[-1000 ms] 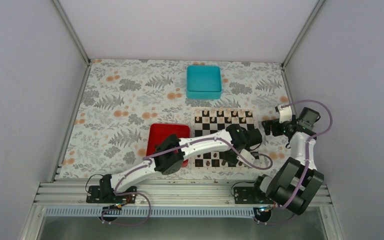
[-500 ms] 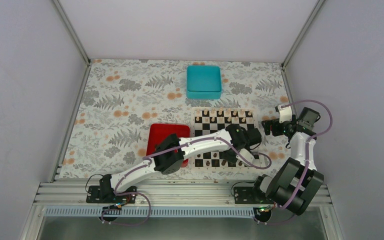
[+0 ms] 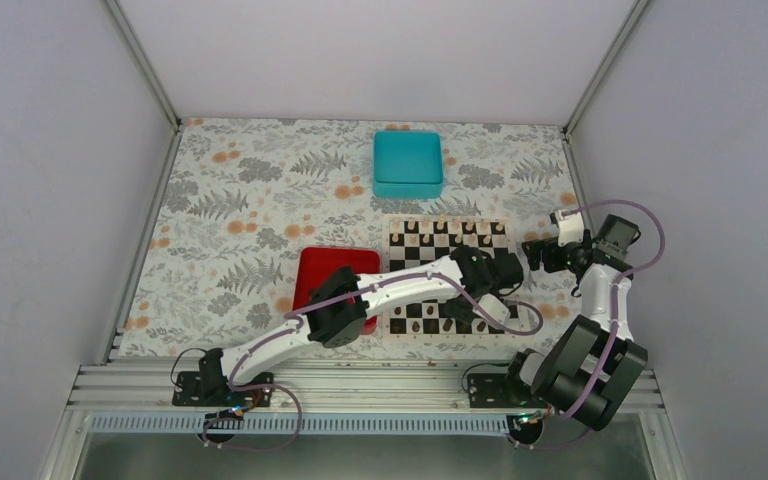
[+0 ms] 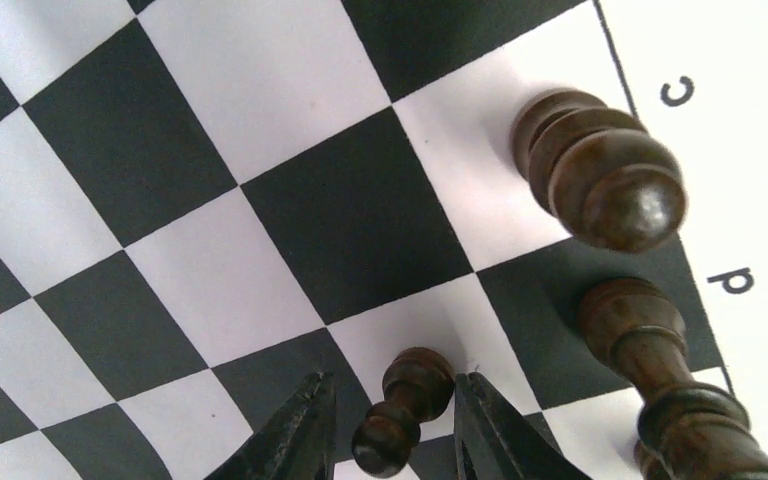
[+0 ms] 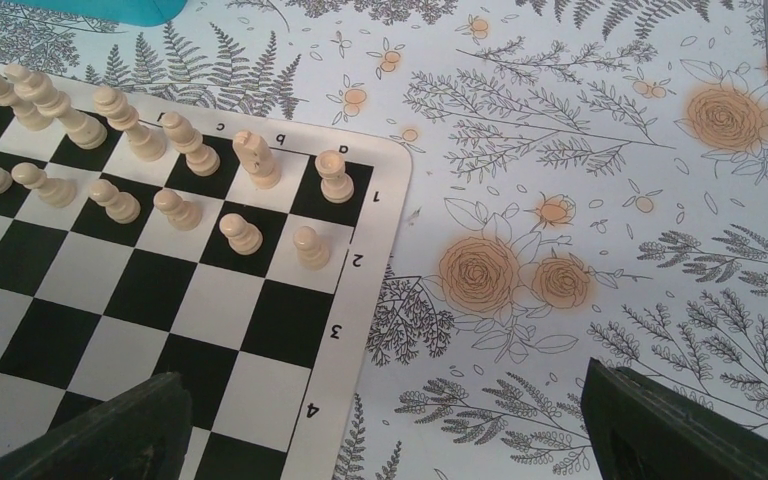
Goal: Set up the chess pieces on the board
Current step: Place the chess piece on the chessboard, then pick up the chess piece from the storage box.
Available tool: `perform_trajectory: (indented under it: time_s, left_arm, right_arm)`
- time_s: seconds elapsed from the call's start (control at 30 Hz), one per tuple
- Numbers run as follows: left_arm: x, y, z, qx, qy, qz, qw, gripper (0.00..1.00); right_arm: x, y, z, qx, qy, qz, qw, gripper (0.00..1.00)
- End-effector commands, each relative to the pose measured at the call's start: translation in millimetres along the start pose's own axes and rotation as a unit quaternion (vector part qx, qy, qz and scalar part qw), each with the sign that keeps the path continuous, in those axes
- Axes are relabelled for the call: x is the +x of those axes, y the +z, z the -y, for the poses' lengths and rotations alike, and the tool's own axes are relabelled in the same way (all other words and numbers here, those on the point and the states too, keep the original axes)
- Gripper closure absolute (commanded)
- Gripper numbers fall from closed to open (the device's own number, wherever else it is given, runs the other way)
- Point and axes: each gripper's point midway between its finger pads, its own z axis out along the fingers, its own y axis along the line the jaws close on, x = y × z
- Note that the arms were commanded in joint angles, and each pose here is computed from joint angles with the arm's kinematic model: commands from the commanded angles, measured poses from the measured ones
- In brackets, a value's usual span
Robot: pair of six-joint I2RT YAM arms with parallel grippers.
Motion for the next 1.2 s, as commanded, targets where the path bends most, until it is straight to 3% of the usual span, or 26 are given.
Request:
perform_trajectory:
  time_s: [0.0,0.57,0.8,1.0,1.17]
  left_arm:
    - [-5,-38,-15,-0.029,0.002,0.021,0.999,0.69]
    - [-2,-75,-17,-0.043,0.001,0.026,0.999,0.69]
    - [20,-134,-24,-0.078,-0.024,0.025,0.996,0.69]
    - [106,-180,-48,-0.089,-0.117,0.019,0.989,0.61]
    - [191,-178,-20,-0.078,-0.178,-0.018,0.981,0.61]
  right_arm:
    - [0,-2,-2,-0.007,0.001,0.009,1.0,0.0]
    - [0,-1,-2,-0.009,0.0,0.008,1.0,0.0]
    - [0,0,-1,-0.008,0.002,0.007,1.0,0.0]
    - [1,1,-1,-0.01,0.003,0.005,1.0,0.0]
    - [6,3,-1,-0.011,0.005,-0.002,1.0,0.0]
